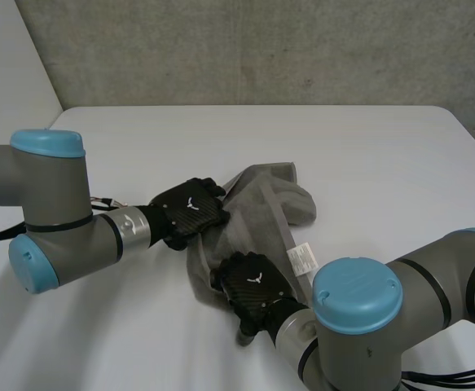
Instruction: Fold the towel.
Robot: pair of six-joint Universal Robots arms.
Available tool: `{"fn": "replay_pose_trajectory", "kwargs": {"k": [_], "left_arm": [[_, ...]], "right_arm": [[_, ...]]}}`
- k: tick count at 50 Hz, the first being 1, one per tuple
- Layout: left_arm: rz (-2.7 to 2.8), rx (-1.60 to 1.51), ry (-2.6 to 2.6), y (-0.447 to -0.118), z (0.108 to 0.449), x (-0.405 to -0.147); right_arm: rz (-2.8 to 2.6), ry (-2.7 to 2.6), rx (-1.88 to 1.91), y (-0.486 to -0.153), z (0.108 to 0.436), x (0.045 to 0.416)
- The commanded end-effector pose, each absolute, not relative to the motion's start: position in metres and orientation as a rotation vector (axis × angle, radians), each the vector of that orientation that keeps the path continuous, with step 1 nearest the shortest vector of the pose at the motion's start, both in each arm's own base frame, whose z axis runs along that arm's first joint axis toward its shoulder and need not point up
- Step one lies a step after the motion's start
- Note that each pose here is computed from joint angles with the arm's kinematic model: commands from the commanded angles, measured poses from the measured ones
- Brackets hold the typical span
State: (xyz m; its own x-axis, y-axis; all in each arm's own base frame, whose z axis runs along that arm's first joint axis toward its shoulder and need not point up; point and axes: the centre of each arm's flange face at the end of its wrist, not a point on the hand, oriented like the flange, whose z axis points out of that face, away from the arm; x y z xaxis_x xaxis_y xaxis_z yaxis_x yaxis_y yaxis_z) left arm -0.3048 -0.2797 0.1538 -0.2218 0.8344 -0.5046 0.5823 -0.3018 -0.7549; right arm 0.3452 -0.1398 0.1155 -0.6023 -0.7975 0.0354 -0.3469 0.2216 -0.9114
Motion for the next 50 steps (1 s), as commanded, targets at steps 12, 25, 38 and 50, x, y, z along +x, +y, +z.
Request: {"fn": "replay_pose_trajectory", "kwargs": {"k": [12, 25, 38, 50], "left_arm": [[1.593, -1.791, -1.675, -0.289, 0.148, -0.304], [1.557, -1.762, -1.676, -0.284, 0.136, -0.311], [1.551, -1.481, -1.757, -0.286, 0.164, -0.311], [1.542, -1.235, -1.882, -0.266, 0.201, -0.276]], "right_arm": [[-1.406, 2.038, -1.028, -0.145, 0.108, 0.343], [-1.374, 2.009, -1.045, -0.142, 0.108, 0.342], [-1.541, 1.963, -0.919, -0.193, 0.182, 0.294], [-1.647, 1.959, -0.869, -0.233, 0.221, 0.246]]}}
